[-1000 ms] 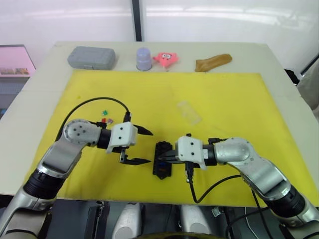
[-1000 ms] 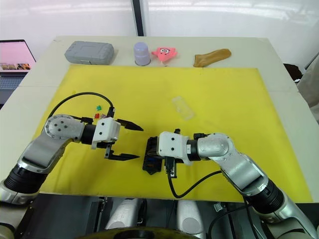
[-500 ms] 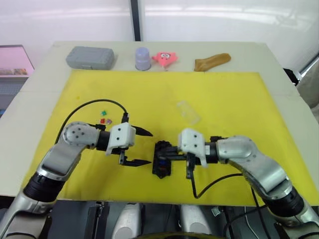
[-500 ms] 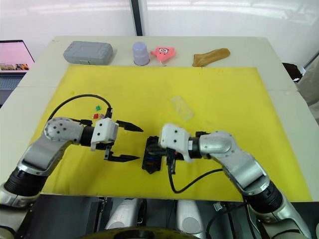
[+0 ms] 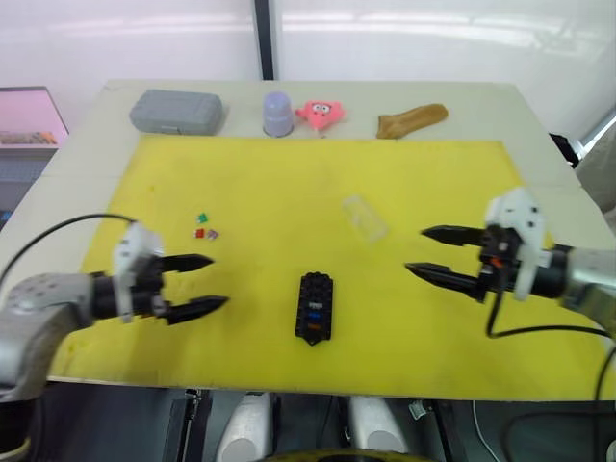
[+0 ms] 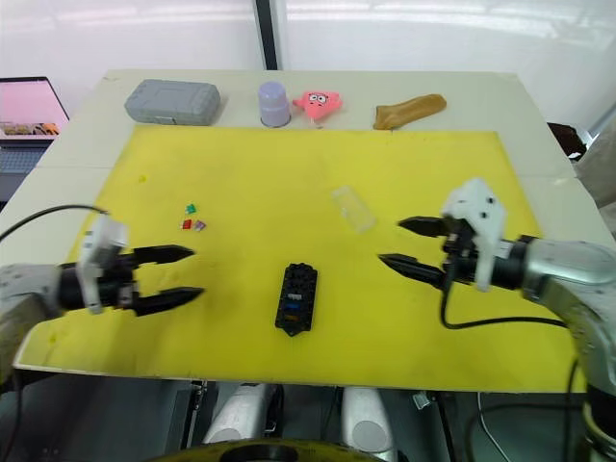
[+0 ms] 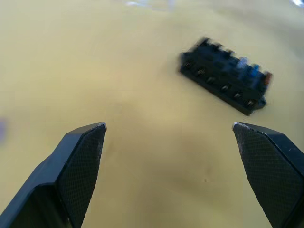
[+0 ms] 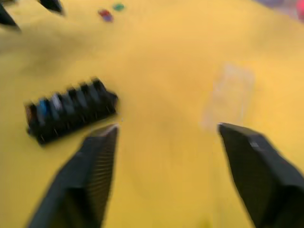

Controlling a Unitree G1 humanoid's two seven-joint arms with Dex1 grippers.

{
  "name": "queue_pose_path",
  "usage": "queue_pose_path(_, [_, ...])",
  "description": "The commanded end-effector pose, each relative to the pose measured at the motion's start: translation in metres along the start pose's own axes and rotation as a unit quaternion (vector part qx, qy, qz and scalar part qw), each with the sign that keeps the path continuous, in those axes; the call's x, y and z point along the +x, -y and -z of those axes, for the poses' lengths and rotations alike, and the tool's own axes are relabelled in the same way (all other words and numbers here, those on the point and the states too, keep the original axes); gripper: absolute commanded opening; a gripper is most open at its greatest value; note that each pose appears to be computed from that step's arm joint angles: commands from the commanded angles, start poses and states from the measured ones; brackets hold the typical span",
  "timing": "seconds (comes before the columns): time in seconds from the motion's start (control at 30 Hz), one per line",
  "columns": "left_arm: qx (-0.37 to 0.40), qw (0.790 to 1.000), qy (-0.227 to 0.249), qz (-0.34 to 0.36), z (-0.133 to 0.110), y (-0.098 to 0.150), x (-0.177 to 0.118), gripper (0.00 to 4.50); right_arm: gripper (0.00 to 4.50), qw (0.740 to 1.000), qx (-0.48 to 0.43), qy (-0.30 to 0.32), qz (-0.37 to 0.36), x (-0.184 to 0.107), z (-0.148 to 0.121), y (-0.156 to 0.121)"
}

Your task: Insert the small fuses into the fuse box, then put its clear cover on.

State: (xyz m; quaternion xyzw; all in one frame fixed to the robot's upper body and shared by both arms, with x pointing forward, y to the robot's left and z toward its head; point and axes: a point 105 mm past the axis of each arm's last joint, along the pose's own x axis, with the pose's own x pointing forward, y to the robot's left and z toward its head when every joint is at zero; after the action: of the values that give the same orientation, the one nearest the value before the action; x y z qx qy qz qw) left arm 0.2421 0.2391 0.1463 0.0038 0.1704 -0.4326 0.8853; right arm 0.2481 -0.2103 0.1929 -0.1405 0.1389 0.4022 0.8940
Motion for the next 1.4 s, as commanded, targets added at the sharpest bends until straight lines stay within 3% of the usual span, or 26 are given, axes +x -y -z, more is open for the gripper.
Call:
queue_pose_path(0.03, [-0.052,0.995,0.040,-0.078,-0.007,-0.017,-0.042,4.50,4.49,0.997,-0.014,-0.002,0.069,-0.027,0.002,0.028])
queue_pose_path(0.27, [-0.084,0.977,-0.009,-0.196,0.044,-0.041,-0.097,4.50,4.49,0.987,-0.007,-0.017,0.163,-0.056,0.025,0.060])
queue_pose_path(0.37, [-0.092,0.975,0.008,-0.201,0.040,-0.045,-0.098,4.50,4.49,0.986,-0.014,-0.011,0.166,-0.053,0.023,0.060])
queue_pose_path(0.47, [-0.151,0.975,0.058,-0.155,0.019,-0.042,-0.084,4.50,4.49,0.989,-0.022,0.005,0.147,-0.041,0.013,0.053])
queue_pose_path(0.57, [-0.202,0.967,0.083,-0.130,0.004,-0.046,-0.070,4.50,4.49,0.993,-0.028,0.020,0.110,-0.024,0.001,0.042])
queue_pose_path(0.67, [-0.259,0.963,0.031,-0.072,0.003,-0.039,-0.052,4.50,4.49,0.997,-0.050,0.045,0.033,0.001,-0.021,0.017])
queue_pose_path(0.8, [-0.373,0.925,0.050,-0.052,-0.007,-0.056,-0.029,4.50,4.49,0.990,-0.077,0.088,-0.082,0.030,-0.049,-0.026])
queue_pose_path(0.97, [-0.438,0.896,0.068,-0.029,-0.012,-0.064,-0.010,4.50,4.49,0.974,-0.100,0.121,-0.165,0.056,-0.070,-0.061])
queue_pose_path(1.13, [-0.478,0.875,0.071,-0.021,-0.010,-0.070,0.000,4.50,4.49,0.963,-0.114,0.144,-0.196,0.076,-0.085,-0.076])
queue_pose_path(1.4, [-0.506,0.855,0.111,-0.024,-0.009,-0.080,0.004,4.50,4.49,0.958,-0.118,0.152,-0.213,0.090,-0.084,-0.089])
